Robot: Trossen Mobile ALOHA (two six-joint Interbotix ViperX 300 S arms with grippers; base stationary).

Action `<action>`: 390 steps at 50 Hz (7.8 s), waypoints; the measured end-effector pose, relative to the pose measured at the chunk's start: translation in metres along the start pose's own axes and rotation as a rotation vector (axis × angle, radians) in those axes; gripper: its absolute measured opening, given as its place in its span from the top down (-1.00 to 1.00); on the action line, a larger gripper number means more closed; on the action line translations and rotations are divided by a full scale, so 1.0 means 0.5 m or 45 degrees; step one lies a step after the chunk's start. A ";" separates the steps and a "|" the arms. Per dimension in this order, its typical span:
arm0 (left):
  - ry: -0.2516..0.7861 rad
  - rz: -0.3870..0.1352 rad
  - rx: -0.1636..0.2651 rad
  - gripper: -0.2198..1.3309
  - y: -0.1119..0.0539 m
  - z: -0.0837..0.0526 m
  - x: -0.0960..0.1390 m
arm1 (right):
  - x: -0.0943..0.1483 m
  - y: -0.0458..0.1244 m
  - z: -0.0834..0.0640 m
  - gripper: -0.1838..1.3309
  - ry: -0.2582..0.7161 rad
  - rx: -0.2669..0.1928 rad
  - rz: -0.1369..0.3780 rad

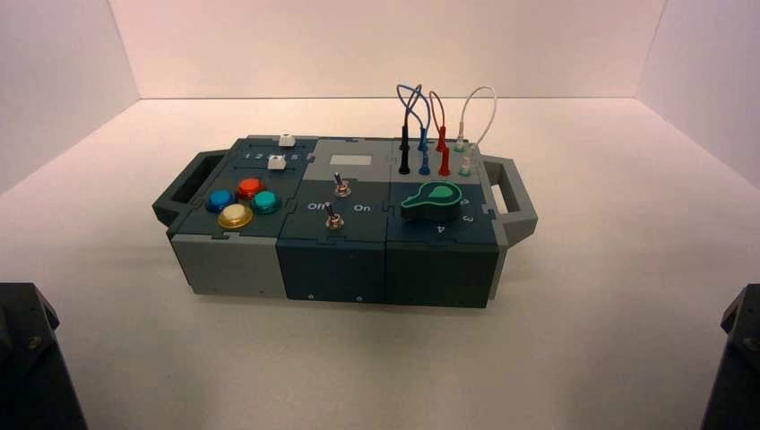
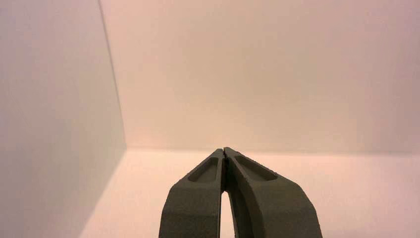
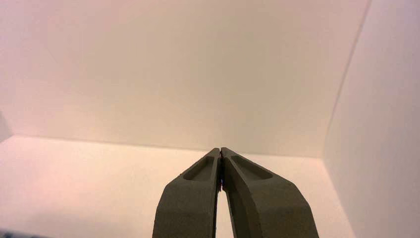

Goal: Turn the knob to position 2.

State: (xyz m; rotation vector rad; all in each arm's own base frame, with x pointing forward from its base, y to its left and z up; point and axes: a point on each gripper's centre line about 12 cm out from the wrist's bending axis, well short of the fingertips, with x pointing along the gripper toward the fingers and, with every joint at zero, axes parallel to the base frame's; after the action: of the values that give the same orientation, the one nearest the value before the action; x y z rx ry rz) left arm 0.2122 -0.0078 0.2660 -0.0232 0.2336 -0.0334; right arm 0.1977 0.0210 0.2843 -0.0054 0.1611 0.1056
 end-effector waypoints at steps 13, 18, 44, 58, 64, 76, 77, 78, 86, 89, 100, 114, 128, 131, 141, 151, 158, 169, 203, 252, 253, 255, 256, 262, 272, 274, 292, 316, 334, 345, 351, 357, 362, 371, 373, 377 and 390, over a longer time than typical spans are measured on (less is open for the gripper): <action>0.235 -0.113 0.039 0.92 -0.042 -0.030 0.020 | 0.022 0.024 -0.020 0.95 0.158 -0.016 0.071; 0.291 -0.154 0.057 0.92 -0.057 -0.038 0.017 | 0.034 0.046 -0.031 0.95 0.256 -0.035 0.133; 0.509 -0.274 0.130 0.92 -0.106 -0.074 0.024 | 0.078 0.159 -0.092 0.95 0.714 -0.178 0.389; 0.638 -0.367 0.195 0.93 -0.147 -0.097 0.029 | 0.077 0.161 -0.102 0.95 0.767 -0.186 0.394; 0.688 -0.413 0.230 0.93 -0.168 -0.108 0.028 | 0.076 0.162 -0.104 0.95 0.775 -0.186 0.395; 0.842 -0.511 0.299 0.93 -0.212 -0.126 0.010 | 0.069 0.159 -0.111 0.95 0.835 -0.198 0.392; 0.860 -0.520 0.306 0.93 -0.216 -0.129 0.008 | 0.068 0.159 -0.113 0.95 0.844 -0.199 0.392; 0.875 -0.529 0.314 0.93 -0.220 -0.131 0.005 | 0.067 0.158 -0.113 0.95 0.846 -0.200 0.392; 0.987 -0.591 0.345 0.92 -0.254 -0.144 -0.012 | 0.060 0.156 -0.120 0.95 0.902 -0.209 0.389; 1.020 -0.609 0.355 0.92 -0.266 -0.150 -0.017 | 0.057 0.154 -0.124 0.95 0.930 -0.213 0.387; 1.087 -0.665 0.389 0.93 -0.307 -0.162 -0.030 | 0.040 0.159 -0.137 0.95 1.025 -0.209 0.406; 1.158 -0.695 0.419 0.93 -0.338 -0.188 -0.041 | -0.015 0.176 -0.159 0.95 1.060 -0.266 0.504; 1.232 -0.747 0.459 0.92 -0.392 -0.211 -0.050 | -0.040 0.168 -0.150 0.95 0.993 -0.244 0.520; 1.253 -0.752 0.465 0.93 -0.407 -0.217 -0.051 | -0.039 0.168 -0.151 0.95 0.995 -0.244 0.519; 1.324 -0.782 0.527 0.92 -0.465 -0.244 -0.061 | -0.032 0.171 -0.163 0.95 1.039 -0.254 0.516; 1.415 -0.800 0.602 0.93 -0.519 -0.280 -0.082 | -0.020 0.176 -0.178 0.95 1.099 -0.265 0.508; 1.474 -0.800 0.613 0.92 -0.534 -0.302 -0.091 | -0.019 0.177 -0.180 0.95 1.107 -0.267 0.509; 1.505 -0.797 0.589 0.92 -0.543 -0.315 -0.092 | -0.018 0.177 -0.178 0.95 1.103 -0.268 0.510; 1.506 -0.773 0.596 0.93 -0.570 -0.341 -0.059 | -0.025 0.175 -0.166 0.95 1.058 -0.259 0.515; 1.496 -0.743 0.605 0.93 -0.570 -0.352 -0.019 | -0.025 0.175 -0.165 0.95 1.053 -0.258 0.516; 1.499 -0.740 0.607 0.93 -0.569 -0.354 -0.019 | -0.025 0.175 -0.164 0.95 1.051 -0.258 0.516; 1.497 -0.742 0.608 0.92 -0.570 -0.353 -0.019 | -0.025 0.174 -0.165 0.95 1.052 -0.260 0.515; 1.498 -0.741 0.610 0.93 -0.570 -0.354 -0.018 | -0.024 0.174 -0.165 0.95 1.052 -0.259 0.514; 1.497 -0.735 0.618 0.93 -0.567 -0.356 -0.010 | -0.025 0.175 -0.164 0.95 1.051 -0.258 0.516; 1.490 -0.717 0.606 0.92 -0.552 -0.349 0.014 | -0.024 0.174 -0.165 0.95 1.052 -0.259 0.513; 1.489 -0.713 0.604 0.92 -0.549 -0.348 0.018 | -0.024 0.175 -0.164 0.95 1.046 -0.259 0.516; 1.475 -0.722 0.617 0.92 -0.547 -0.343 0.036 | -0.023 0.175 -0.163 0.95 1.040 -0.259 0.515; 1.480 -0.751 0.687 0.93 -0.567 -0.347 0.069 | -0.020 0.175 -0.166 0.95 1.050 -0.260 0.512; 1.464 -0.752 0.703 0.92 -0.563 -0.335 0.092 | -0.020 0.175 -0.167 0.95 1.052 -0.259 0.510; 1.448 -0.753 0.721 0.92 -0.560 -0.326 0.104 | -0.021 0.175 -0.167 0.95 1.055 -0.263 0.512; 1.439 -0.752 0.741 0.93 -0.566 -0.322 0.113 | -0.022 0.175 -0.169 0.95 1.063 -0.263 0.511; 1.442 -0.753 0.757 0.93 -0.572 -0.321 0.118 | -0.022 0.174 -0.168 0.95 1.061 -0.263 0.509; 1.445 -0.755 0.766 0.92 -0.579 -0.321 0.125 | -0.022 0.174 -0.166 0.95 1.057 -0.263 0.510; 1.451 -0.755 0.773 0.92 -0.580 -0.318 0.126 | -0.022 0.174 -0.166 0.95 1.057 -0.263 0.510; 1.454 -0.755 0.776 0.93 -0.581 -0.318 0.125 | -0.023 0.173 -0.167 0.95 1.059 -0.263 0.510; 1.459 -0.753 0.778 0.92 -0.579 -0.318 0.125 | -0.023 0.173 -0.167 0.95 1.057 -0.263 0.510; 1.479 -0.718 0.826 0.92 -0.560 -0.316 0.135 | -0.024 0.173 -0.164 0.95 1.050 -0.261 0.511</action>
State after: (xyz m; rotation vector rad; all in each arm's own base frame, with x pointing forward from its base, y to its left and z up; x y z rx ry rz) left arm 0.2327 -0.2931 0.1041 0.5941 1.3627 -0.6943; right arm 0.1639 0.1048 0.2056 -0.2240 0.9756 0.5198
